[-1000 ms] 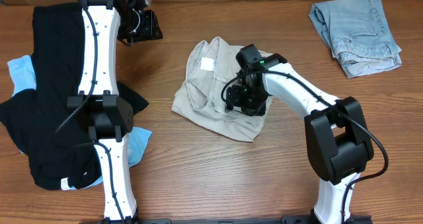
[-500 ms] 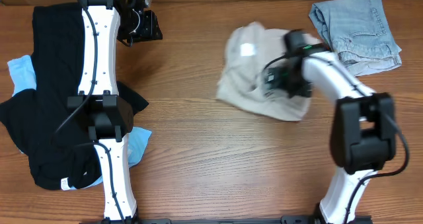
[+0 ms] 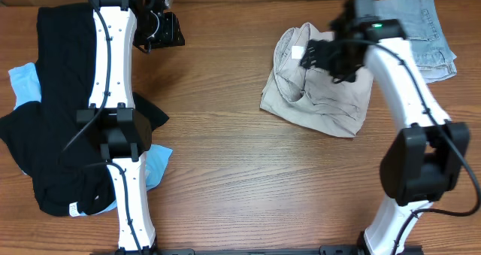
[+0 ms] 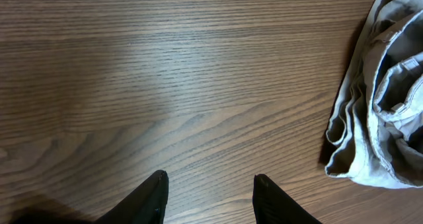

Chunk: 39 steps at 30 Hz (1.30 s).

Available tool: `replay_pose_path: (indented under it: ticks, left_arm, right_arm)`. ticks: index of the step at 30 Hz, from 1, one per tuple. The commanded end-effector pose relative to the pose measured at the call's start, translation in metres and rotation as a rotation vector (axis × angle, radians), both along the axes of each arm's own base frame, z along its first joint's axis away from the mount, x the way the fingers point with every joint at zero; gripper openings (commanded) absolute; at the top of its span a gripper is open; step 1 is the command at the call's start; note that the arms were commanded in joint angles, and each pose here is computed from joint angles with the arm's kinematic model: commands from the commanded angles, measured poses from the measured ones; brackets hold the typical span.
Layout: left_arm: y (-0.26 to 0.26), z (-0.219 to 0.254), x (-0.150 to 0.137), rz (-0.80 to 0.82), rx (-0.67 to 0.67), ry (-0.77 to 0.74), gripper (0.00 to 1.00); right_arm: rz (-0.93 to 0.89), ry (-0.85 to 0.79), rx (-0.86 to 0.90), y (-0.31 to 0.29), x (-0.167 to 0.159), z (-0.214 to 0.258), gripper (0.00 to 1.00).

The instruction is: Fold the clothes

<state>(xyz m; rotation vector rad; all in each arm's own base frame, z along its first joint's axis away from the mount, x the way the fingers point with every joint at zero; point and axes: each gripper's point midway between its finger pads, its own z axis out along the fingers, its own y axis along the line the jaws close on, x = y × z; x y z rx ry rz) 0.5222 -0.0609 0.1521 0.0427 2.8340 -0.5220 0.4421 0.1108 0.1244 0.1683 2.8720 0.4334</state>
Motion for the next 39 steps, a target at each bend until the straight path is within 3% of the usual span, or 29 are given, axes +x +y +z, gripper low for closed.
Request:
replay_pose_path:
  ticks: [1,11,18,24,33,39]
  left_arm:
    - [-0.002,0.009,0.001,-0.025,0.018,-0.033,0.44]
    - [0.002,0.008,0.0,-0.023,0.04,-0.027,0.44]
    - [0.004,0.007,-0.001,-0.032,0.057,-0.029,0.44]
    - [0.006,0.006,-0.001,-0.029,0.067,-0.03,0.44]
    - [0.006,0.006,-0.001,-0.029,0.067,-0.028,0.44]
    - [0.006,0.006,-0.002,-0.029,0.067,-0.022,0.44]
  right_arm:
    - [-0.008,0.021,-0.118,0.009,-0.007,-0.01,0.94]
    - [-0.34,0.11,-0.28,-0.013,-0.028,-0.041,0.95]
    - [-0.529,0.245,-0.287,-0.049,-0.055,-0.07,0.91]
    - [-0.536,0.323,-0.287,-0.064,-0.077,-0.1,0.89]
    - [-0.366,0.334,-0.302,-0.066,-0.099,-0.14,0.9]
    - [-0.297,0.33,-0.527,-0.109,-0.12,-0.153,1.0]
